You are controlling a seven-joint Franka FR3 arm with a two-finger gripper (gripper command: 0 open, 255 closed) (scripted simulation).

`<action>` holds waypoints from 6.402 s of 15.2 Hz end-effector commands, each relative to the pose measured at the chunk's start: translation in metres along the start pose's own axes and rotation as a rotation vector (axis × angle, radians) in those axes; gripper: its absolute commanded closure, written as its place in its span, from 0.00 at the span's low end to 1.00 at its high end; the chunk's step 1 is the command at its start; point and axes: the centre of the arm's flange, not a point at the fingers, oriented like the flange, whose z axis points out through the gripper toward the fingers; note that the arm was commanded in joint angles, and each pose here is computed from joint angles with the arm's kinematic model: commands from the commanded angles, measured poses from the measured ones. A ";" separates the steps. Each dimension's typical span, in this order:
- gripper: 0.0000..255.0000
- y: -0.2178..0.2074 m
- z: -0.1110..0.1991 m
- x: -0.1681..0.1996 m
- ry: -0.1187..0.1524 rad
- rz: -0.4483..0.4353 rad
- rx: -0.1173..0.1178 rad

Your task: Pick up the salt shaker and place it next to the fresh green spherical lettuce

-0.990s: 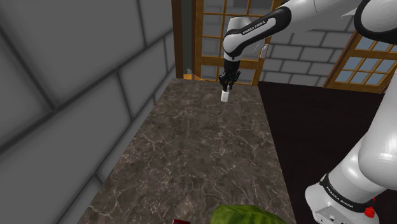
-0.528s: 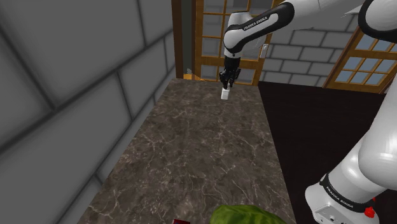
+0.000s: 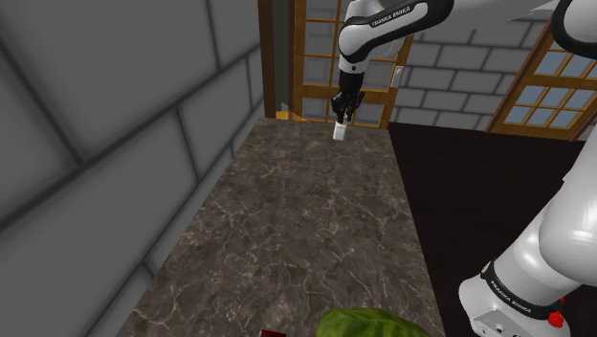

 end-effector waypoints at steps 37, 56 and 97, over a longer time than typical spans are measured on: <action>1.00 -0.026 -0.182 -0.029 0.000 0.000 0.000; 1.00 -0.196 -0.182 -0.213 0.000 0.000 0.000; 1.00 -0.317 -0.034 -0.344 0.000 0.000 0.000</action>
